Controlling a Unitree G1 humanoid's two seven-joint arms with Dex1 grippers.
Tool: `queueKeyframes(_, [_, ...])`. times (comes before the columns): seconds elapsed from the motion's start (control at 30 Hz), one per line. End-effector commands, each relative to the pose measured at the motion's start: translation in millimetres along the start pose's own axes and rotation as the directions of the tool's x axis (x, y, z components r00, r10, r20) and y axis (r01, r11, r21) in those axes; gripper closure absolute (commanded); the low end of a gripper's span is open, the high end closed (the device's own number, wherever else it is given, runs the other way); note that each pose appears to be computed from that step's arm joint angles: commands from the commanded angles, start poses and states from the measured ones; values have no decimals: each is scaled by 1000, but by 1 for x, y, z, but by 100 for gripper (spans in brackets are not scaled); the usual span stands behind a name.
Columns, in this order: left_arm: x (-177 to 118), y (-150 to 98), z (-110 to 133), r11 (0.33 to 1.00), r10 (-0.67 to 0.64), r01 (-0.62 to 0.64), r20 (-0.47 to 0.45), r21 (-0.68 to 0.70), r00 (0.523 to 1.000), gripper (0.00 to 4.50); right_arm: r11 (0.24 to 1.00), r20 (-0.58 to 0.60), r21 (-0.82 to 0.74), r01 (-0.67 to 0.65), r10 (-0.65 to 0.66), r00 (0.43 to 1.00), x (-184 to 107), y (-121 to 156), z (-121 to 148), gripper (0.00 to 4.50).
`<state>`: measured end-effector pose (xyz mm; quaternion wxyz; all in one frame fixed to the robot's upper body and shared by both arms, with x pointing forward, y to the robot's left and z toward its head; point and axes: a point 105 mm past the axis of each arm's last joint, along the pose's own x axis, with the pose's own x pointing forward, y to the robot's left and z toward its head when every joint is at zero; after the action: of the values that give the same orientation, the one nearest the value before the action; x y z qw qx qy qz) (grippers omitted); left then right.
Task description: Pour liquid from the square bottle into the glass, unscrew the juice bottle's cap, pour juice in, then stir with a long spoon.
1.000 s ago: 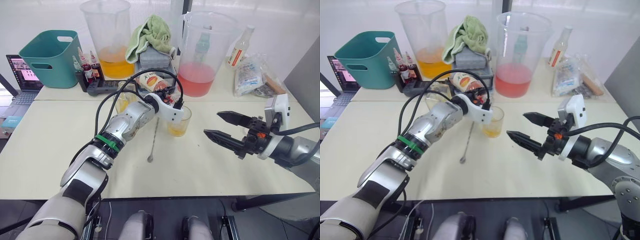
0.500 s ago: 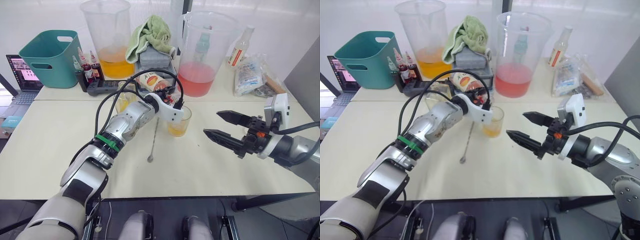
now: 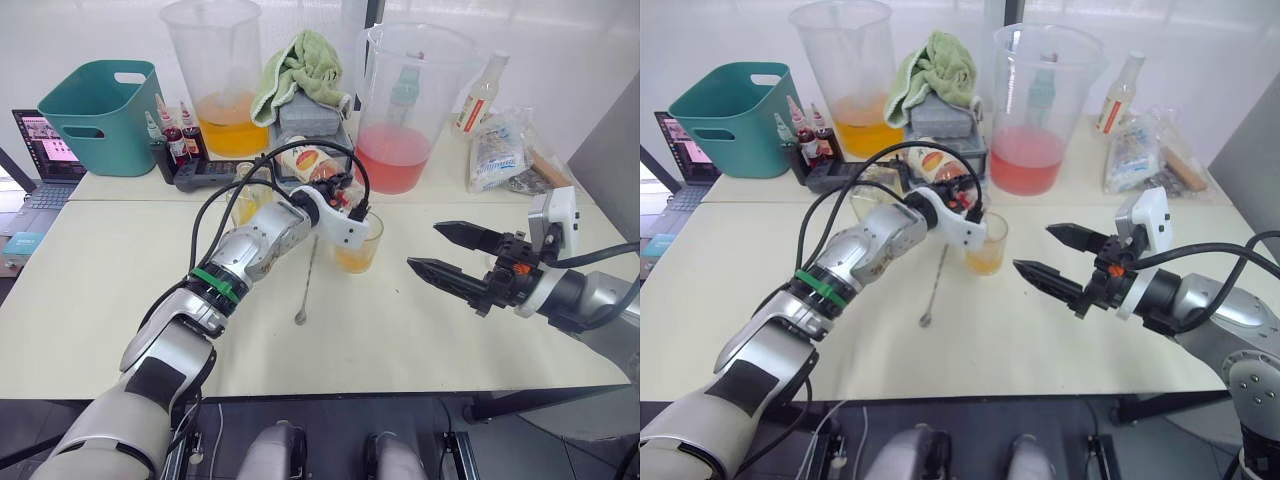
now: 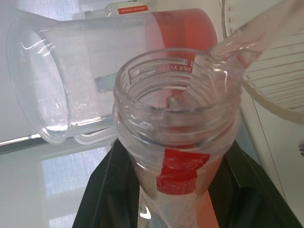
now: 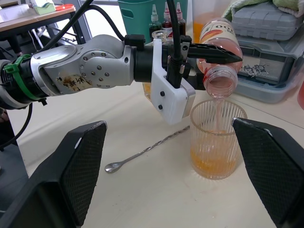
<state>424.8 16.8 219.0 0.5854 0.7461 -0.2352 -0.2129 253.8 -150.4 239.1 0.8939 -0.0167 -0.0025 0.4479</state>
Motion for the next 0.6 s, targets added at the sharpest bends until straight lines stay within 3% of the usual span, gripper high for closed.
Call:
queueKeyframes(0.03, [0, 33, 3, 994, 102, -103, 16, 32, 995, 303, 999, 32, -32, -5, 6, 999, 0, 3, 8, 3])
queueKeyframes(0.17, [0, 34, 3, 995, 100, -100, 16, 12, 995, 303, 999, 31, -33, -6, 7, 999, 0, 3, 8, 3])
queueKeyframes(0.6, [-6, 48, -3, 938, 80, -72, 9, -338, 997, 303, 999, 24, -32, -18, 19, 1000, 0, 2, 8, 3])
